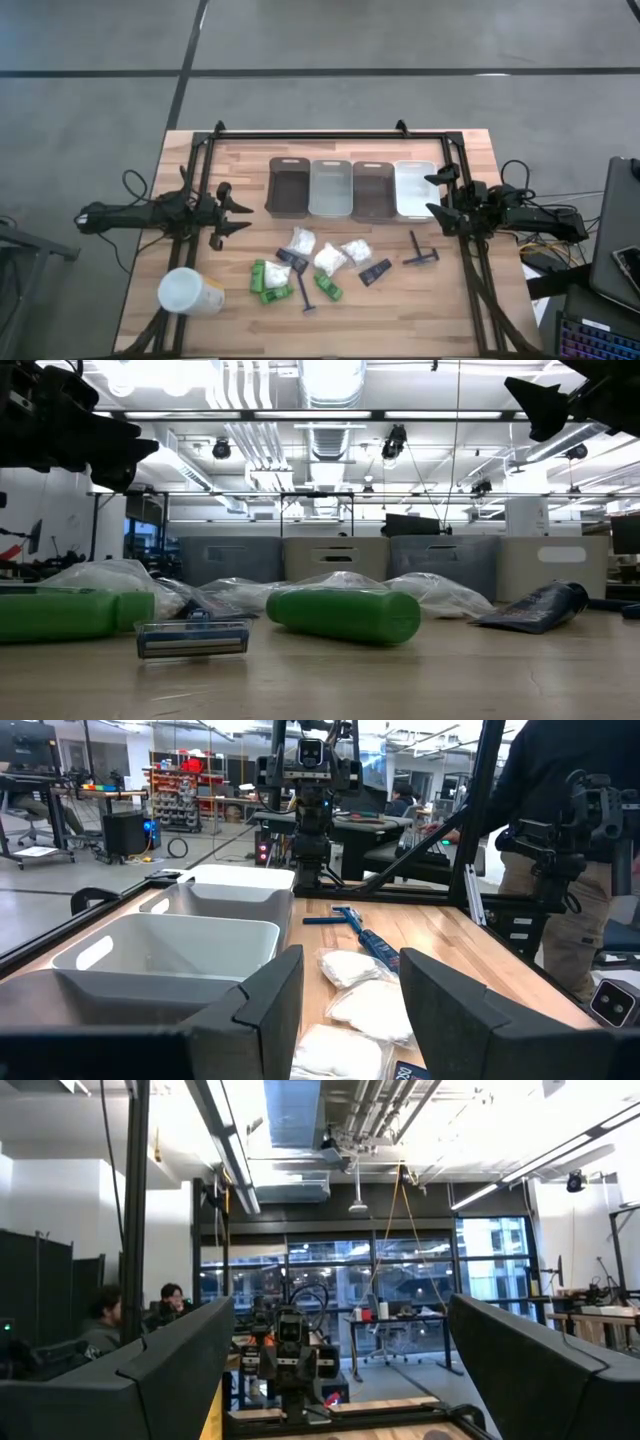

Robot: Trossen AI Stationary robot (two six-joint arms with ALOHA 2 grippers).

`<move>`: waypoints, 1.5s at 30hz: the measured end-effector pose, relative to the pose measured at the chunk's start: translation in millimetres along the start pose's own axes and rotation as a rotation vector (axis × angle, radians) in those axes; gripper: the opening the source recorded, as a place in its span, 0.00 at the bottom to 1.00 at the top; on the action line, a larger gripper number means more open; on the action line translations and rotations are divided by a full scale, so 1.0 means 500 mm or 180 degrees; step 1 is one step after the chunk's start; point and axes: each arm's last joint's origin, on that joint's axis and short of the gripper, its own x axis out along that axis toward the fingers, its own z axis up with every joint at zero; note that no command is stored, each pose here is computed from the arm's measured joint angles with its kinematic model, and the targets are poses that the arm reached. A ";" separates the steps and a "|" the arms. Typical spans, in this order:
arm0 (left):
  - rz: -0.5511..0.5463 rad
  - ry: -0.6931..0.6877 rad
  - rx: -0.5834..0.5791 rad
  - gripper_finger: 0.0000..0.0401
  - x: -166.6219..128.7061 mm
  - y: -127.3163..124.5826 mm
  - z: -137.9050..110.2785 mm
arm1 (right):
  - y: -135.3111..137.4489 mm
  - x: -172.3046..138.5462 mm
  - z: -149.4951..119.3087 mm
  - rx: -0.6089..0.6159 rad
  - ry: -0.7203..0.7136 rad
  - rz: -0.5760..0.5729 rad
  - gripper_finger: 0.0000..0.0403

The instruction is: Pick & Place Travel size toiletries

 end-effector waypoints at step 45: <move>0.0001 0.0001 0.0000 0.43 0.000 0.000 0.000 | 0.052 0.176 -0.040 0.4329 0.3085 0.0493 0.90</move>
